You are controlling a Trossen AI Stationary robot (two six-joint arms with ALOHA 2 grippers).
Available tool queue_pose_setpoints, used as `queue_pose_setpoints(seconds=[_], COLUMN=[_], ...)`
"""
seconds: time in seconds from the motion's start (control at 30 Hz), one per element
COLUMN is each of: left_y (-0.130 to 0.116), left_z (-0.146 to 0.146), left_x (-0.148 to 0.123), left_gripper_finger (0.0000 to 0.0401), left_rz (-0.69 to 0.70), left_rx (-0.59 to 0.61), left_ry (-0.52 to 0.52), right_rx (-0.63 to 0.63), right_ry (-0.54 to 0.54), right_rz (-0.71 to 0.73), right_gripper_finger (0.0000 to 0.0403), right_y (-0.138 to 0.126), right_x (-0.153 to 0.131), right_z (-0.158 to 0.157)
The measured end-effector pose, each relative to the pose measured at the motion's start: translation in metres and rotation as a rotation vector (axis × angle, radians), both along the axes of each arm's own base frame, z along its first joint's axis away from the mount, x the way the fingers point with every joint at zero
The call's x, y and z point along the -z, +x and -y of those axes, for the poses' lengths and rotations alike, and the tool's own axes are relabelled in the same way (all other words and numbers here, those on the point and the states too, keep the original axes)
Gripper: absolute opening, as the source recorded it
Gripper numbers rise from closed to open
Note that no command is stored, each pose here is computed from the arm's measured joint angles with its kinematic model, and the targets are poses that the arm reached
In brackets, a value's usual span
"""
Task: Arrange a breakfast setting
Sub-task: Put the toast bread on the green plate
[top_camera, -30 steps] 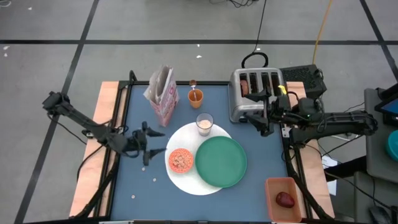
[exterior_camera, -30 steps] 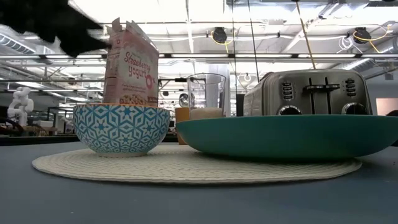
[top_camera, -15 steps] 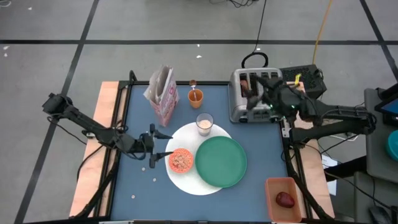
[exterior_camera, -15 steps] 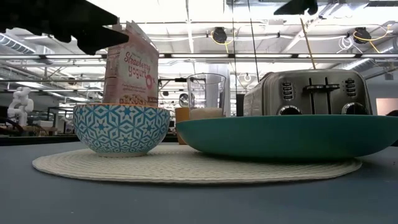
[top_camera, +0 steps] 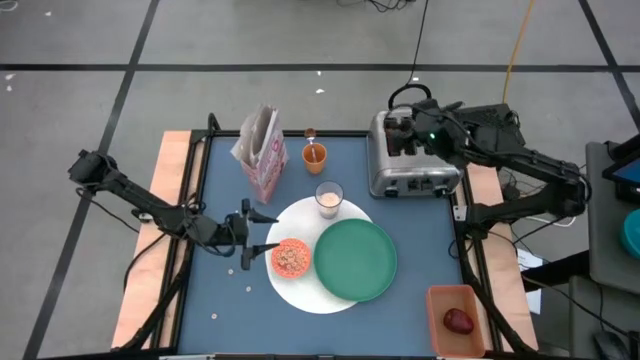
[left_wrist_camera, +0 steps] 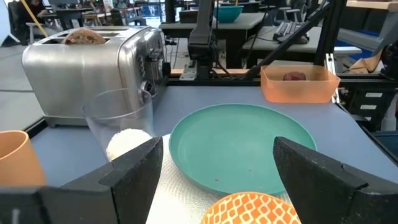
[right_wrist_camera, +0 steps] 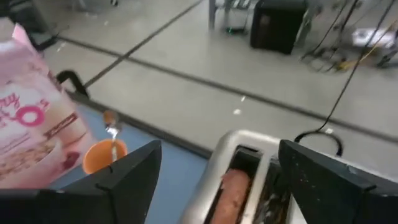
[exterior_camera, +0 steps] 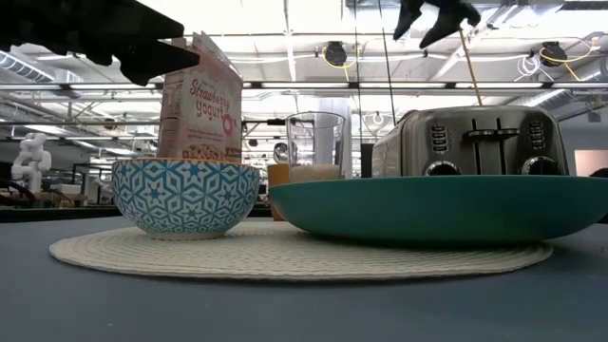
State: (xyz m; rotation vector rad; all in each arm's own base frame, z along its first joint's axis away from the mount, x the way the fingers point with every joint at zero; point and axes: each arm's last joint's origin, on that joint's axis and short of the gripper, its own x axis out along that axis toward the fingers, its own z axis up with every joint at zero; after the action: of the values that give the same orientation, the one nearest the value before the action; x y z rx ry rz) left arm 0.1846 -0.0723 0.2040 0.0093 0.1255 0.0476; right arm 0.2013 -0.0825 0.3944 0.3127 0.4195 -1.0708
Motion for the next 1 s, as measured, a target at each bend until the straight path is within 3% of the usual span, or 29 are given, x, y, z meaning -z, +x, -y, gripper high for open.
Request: queue_pose_setpoints(seconds=[0.43, 1.0], left_y=[0.0, 0.0], left_z=[0.0, 0.0], left_x=[0.0, 0.0], left_gripper_finger=[0.0308, 0.0308], left_rz=[-0.002, -0.002], left_rx=[0.0, 0.0], left_ry=[0.001, -0.006], right_rx=[0.046, 0.072], right_ry=[0.281, 0.398], right_rz=[-0.1, -0.346], right_gripper_finger=[0.0314, 0.0314], right_y=[0.01, 0.044], right_x=[0.036, 0.089], right_z=[0.042, 0.062])
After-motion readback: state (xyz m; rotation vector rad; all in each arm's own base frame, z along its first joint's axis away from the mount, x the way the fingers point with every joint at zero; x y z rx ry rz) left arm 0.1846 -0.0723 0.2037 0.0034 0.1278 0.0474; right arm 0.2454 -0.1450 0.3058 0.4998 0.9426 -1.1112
